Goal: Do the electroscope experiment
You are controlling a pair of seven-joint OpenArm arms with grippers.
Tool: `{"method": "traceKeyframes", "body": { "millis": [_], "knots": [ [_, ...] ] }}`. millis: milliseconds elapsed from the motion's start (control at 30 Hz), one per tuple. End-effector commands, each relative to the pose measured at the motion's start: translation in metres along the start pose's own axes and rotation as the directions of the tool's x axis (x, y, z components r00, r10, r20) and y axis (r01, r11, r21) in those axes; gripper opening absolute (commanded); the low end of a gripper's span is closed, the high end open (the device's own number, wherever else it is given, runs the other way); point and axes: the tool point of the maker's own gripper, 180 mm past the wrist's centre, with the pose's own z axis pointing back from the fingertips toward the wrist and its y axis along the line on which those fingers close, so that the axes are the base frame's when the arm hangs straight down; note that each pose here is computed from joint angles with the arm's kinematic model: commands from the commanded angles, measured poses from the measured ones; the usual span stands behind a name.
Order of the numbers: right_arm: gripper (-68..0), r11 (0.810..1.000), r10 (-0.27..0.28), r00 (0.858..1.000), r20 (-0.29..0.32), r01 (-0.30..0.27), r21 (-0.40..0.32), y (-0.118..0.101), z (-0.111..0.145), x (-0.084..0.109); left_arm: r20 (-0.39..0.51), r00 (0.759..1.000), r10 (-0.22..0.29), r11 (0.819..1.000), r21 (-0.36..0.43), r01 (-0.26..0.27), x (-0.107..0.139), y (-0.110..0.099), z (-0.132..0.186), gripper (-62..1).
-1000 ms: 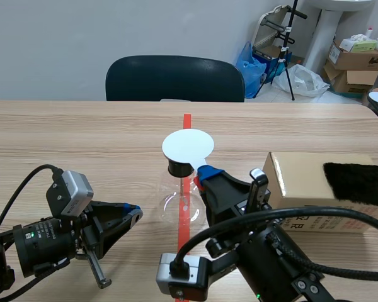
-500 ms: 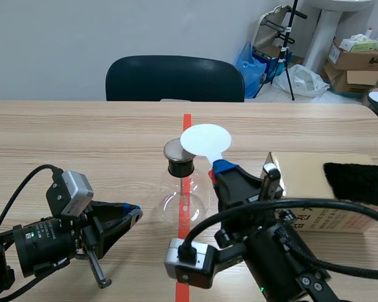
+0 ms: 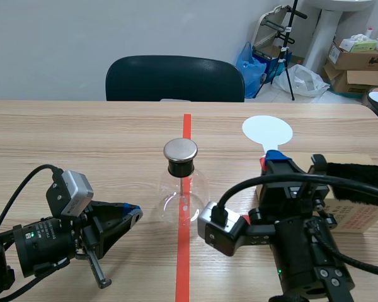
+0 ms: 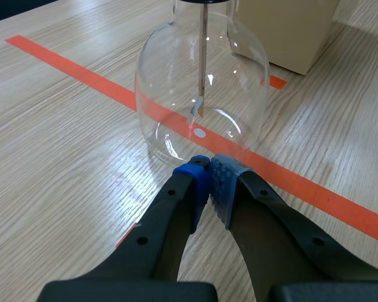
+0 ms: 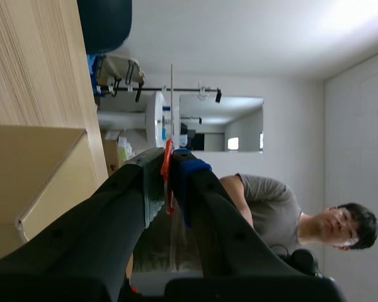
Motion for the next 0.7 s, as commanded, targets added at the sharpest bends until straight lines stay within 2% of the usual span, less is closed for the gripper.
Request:
{"method": "traceKeyframes", "body": {
  "millis": [0,300,667],
  "knots": [
    [-66.6,1.0,-0.003,1.0,-0.025,0.002,-0.03,-0.008,-0.004,-0.006,0.042,0.999,-0.008,1.0,-0.002,0.008,0.013,0.001,-0.003,-57.7],
    [-66.6,1.0,-0.006,0.992,-0.13,0.002,-0.03,-0.008,-0.002,-0.025,0.042,0.999,-0.008,1.0,-0.002,0.008,0.013,0.001,-0.003,-57.7],
    [-66.6,1.0,-0.006,0.99,-0.144,0.002,-0.03,-0.008,-0.002,-0.028,0.042,0.999,-0.008,1.0,-0.002,0.008,0.013,0.001,-0.003,-57.7]
  ]
}}
